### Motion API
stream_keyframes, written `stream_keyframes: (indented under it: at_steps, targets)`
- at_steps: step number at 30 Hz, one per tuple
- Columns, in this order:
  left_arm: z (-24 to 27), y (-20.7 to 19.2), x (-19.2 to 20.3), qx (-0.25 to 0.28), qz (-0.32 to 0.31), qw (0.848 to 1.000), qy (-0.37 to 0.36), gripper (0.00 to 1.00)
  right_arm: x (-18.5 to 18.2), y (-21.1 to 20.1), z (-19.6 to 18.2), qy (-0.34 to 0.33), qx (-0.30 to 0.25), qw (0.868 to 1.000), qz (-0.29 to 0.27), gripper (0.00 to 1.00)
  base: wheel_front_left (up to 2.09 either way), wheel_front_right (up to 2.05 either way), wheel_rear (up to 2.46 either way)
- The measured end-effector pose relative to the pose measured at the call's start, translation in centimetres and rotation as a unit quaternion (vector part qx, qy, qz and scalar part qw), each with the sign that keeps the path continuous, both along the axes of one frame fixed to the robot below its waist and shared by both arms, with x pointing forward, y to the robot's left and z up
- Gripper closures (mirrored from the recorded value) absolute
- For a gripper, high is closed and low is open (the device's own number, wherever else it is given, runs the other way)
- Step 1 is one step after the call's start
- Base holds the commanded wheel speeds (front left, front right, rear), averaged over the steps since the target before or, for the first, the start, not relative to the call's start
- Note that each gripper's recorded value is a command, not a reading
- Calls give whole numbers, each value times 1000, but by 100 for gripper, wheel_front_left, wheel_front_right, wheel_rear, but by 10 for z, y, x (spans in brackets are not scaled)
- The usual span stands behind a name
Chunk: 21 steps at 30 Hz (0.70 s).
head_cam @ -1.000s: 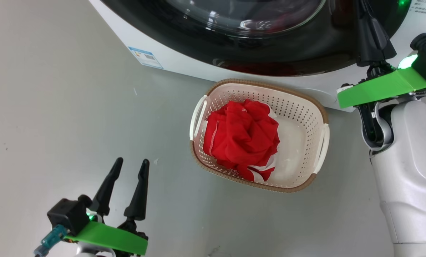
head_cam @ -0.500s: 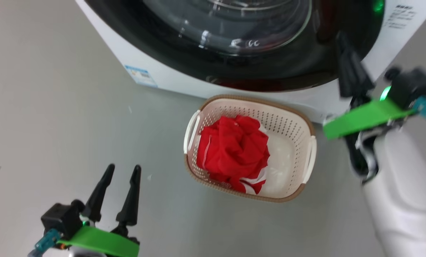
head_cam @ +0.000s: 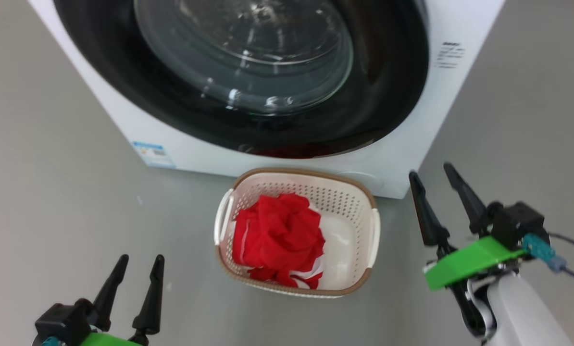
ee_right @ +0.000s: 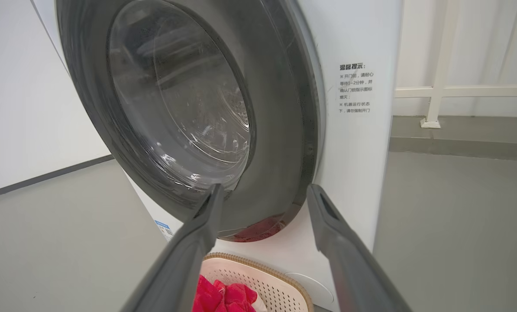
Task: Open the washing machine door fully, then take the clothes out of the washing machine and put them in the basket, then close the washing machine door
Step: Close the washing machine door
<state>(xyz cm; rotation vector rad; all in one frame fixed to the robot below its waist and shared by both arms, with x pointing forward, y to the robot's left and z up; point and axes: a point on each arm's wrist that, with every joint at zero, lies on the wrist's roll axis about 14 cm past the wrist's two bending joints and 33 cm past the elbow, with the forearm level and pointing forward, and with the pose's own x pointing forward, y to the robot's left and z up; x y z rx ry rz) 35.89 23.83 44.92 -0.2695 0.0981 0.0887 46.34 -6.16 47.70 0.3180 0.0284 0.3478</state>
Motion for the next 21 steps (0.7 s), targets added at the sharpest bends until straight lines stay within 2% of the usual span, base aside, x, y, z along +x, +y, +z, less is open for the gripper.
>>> stream_keyframes:
  at_steps: [21]
  targets:
    - [11, -31, 12, 4, -57, 998, -22, 0, -101, -95, -35, 64, -19, 990, -126, 0, 0, 0, 0]
